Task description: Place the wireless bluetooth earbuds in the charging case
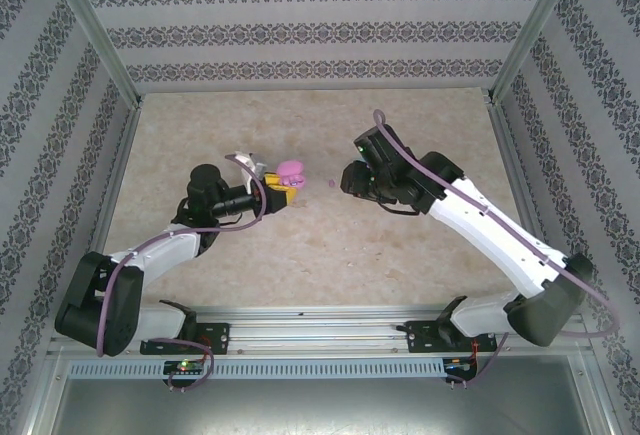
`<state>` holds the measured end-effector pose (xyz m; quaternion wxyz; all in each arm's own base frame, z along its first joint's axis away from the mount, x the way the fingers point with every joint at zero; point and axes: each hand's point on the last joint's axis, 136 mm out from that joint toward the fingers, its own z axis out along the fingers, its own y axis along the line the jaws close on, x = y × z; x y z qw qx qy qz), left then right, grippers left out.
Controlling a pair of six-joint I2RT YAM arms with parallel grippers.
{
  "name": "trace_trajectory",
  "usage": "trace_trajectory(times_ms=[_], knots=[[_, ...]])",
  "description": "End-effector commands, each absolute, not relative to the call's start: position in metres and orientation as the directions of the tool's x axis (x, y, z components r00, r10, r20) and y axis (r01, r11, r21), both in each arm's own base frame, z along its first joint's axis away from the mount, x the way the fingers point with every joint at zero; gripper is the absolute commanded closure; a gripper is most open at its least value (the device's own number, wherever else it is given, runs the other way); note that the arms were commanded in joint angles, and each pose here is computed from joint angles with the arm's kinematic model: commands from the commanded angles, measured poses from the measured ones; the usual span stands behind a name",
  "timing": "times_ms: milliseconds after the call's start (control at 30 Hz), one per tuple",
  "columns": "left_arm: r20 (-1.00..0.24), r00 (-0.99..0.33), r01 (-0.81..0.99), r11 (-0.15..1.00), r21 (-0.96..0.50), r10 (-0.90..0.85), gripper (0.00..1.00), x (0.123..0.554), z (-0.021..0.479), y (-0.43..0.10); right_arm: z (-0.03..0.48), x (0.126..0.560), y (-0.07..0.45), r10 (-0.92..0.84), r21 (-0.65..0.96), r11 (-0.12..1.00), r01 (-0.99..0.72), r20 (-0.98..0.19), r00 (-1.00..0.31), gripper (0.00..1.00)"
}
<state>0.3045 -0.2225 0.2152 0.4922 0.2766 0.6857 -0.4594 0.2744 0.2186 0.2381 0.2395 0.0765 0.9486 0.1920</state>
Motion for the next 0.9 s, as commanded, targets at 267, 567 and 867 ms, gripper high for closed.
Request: trace_trajectory(times_ms=[267,567,867], knots=[[-0.924,-0.353,0.825,0.417,-0.381,-0.147,0.79,0.31,0.222,-0.202,0.148,0.326,0.248,0.128,0.274,0.961,0.046,-0.29,-0.948,0.62],[-0.922,-0.369,0.821,0.425,-0.381,-0.115,0.79,0.313,0.214,-0.199,0.075,0.371,0.267,0.022,0.103,0.995,0.004,-0.178,-0.984,0.62],[-0.916,-0.385,0.815,0.425,-0.394,-0.113,0.79,0.318,0.206,-0.198,0.044,0.397,0.264,0.008,-0.002,1.0,0.008,-0.152,-0.988,0.57]])
